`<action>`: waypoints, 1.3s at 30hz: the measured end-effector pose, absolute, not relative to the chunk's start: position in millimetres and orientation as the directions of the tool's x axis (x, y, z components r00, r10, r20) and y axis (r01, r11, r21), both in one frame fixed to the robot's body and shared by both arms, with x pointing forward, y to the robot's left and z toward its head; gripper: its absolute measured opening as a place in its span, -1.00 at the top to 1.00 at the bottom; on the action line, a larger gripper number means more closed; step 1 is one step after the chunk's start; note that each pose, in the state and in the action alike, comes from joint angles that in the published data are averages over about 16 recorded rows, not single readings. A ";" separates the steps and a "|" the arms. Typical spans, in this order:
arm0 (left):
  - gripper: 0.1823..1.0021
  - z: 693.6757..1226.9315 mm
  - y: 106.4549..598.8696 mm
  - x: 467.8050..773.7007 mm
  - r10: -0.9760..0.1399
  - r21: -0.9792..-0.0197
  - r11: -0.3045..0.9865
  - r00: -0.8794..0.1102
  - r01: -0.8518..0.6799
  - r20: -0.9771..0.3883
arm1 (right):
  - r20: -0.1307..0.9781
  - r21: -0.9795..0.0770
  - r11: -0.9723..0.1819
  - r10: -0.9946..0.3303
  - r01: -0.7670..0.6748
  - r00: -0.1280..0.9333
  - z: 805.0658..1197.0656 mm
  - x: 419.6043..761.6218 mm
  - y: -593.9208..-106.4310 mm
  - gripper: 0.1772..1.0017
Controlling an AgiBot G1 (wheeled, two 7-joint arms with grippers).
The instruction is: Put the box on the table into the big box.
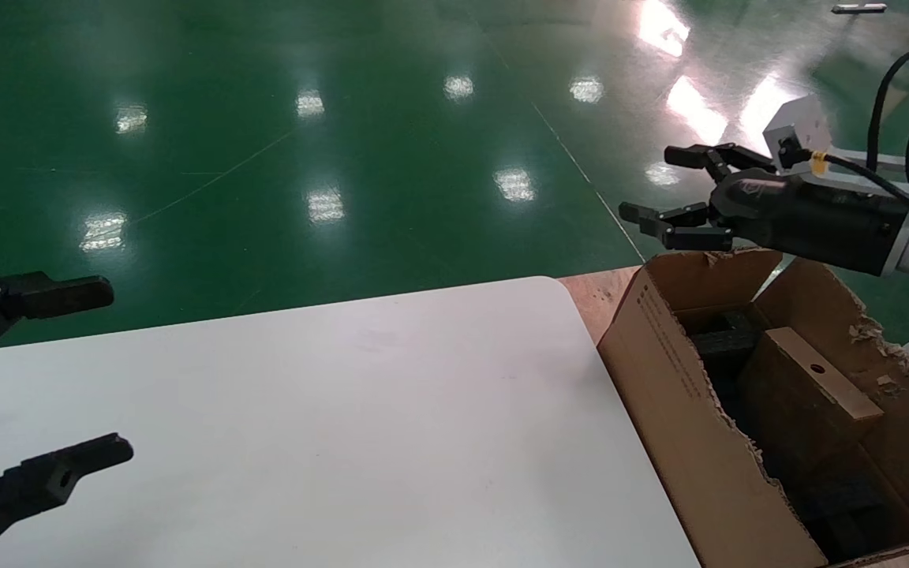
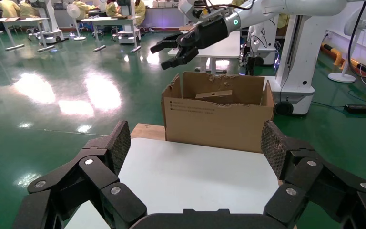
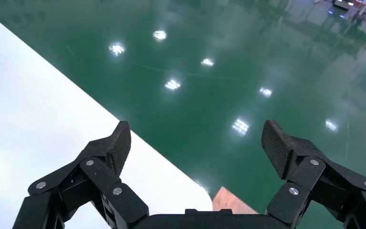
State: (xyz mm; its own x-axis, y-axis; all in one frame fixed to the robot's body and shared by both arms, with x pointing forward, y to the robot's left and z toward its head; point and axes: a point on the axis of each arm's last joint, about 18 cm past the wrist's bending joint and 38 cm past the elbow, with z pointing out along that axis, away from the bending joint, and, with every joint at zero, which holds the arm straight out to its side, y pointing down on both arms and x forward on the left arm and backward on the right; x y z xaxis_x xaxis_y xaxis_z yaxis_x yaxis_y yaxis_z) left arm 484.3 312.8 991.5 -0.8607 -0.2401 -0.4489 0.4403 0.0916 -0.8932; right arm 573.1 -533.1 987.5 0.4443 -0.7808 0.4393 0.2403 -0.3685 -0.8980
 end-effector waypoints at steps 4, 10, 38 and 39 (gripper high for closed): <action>-1.00 991.5 312.8 484.3 -0.240 -0.893 0.092 -0.861 0.440 -0.449 | 0.447 -0.894 -0.373 -0.776 0.247 0.446 989.8 573.9 -531.0 -1.00; -1.00 991.5 312.8 484.3 -0.240 -0.893 0.091 -0.861 0.440 -0.449 | 0.434 -0.901 -0.364 -0.780 0.237 0.451 985.7 573.5 -531.7 -1.00; -1.00 991.5 312.8 484.3 -0.240 -0.893 0.091 -0.861 0.440 -0.449 | 0.415 -0.908 -0.217 -0.571 0.358 0.708 992.1 568.3 -423.4 -1.00; -1.00 991.5 312.8 484.3 -0.240 -0.893 0.091 -0.861 0.440 -0.449 | 0.416 -0.908 -0.211 -0.560 0.362 0.716 992.4 566.9 -419.2 -1.00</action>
